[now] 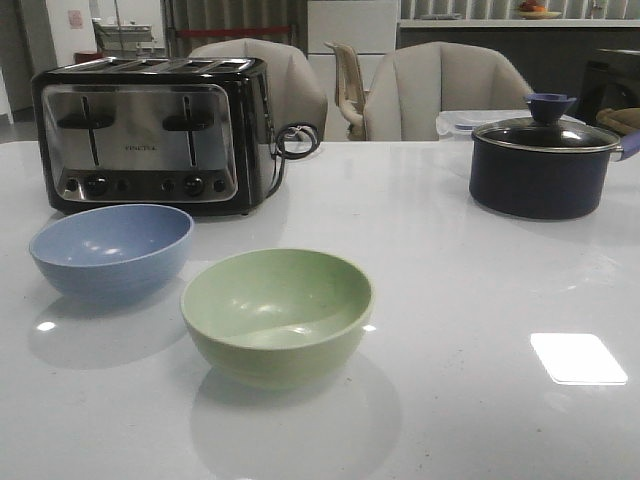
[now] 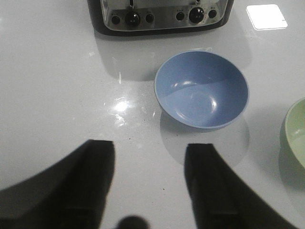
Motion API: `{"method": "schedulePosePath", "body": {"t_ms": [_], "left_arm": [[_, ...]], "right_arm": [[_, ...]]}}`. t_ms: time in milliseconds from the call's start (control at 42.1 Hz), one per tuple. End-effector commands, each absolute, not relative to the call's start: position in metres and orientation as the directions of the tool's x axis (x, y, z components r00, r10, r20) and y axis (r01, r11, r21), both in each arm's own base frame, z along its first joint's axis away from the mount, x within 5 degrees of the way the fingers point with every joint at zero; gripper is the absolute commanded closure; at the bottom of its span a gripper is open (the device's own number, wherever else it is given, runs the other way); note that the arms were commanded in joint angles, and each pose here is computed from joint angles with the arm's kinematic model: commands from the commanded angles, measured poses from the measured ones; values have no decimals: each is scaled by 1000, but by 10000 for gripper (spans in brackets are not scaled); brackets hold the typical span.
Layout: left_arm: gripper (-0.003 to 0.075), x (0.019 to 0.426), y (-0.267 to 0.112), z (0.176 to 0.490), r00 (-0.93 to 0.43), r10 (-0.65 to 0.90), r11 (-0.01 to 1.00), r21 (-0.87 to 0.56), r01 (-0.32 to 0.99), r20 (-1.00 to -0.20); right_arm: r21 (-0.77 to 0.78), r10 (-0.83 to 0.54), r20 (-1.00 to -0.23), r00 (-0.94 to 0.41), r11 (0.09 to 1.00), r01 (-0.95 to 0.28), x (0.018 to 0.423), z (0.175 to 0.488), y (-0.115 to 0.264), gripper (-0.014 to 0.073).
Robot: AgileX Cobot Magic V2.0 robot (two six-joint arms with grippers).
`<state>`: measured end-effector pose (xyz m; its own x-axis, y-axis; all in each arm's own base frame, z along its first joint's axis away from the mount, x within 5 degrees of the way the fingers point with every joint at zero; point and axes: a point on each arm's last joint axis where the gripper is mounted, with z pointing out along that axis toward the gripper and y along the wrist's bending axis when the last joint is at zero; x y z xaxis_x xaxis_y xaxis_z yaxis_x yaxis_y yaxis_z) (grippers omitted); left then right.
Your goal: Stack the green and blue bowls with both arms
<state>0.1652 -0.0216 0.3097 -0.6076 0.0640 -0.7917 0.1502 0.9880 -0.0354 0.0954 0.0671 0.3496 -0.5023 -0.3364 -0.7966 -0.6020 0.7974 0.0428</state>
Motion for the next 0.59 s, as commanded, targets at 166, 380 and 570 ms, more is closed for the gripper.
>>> {"method": "schedulePosePath", "body": {"t_ms": [166,380,570], "left_arm": [[136,214,-26,321,-622,56,988,-44,145,-781],[136,270,-32,306,-702,59,989,-56,139,-710],[136,320,-39,282,-765,59,988,-71,135,-642]], "right_arm": [[26,-302,-847,-438,800,-600,98,362,68,208],[26,-302,-847,-438,800,-600,98,362,68,208],[26,-302,-847,-438,800,-600,98,362,68,208]]}}
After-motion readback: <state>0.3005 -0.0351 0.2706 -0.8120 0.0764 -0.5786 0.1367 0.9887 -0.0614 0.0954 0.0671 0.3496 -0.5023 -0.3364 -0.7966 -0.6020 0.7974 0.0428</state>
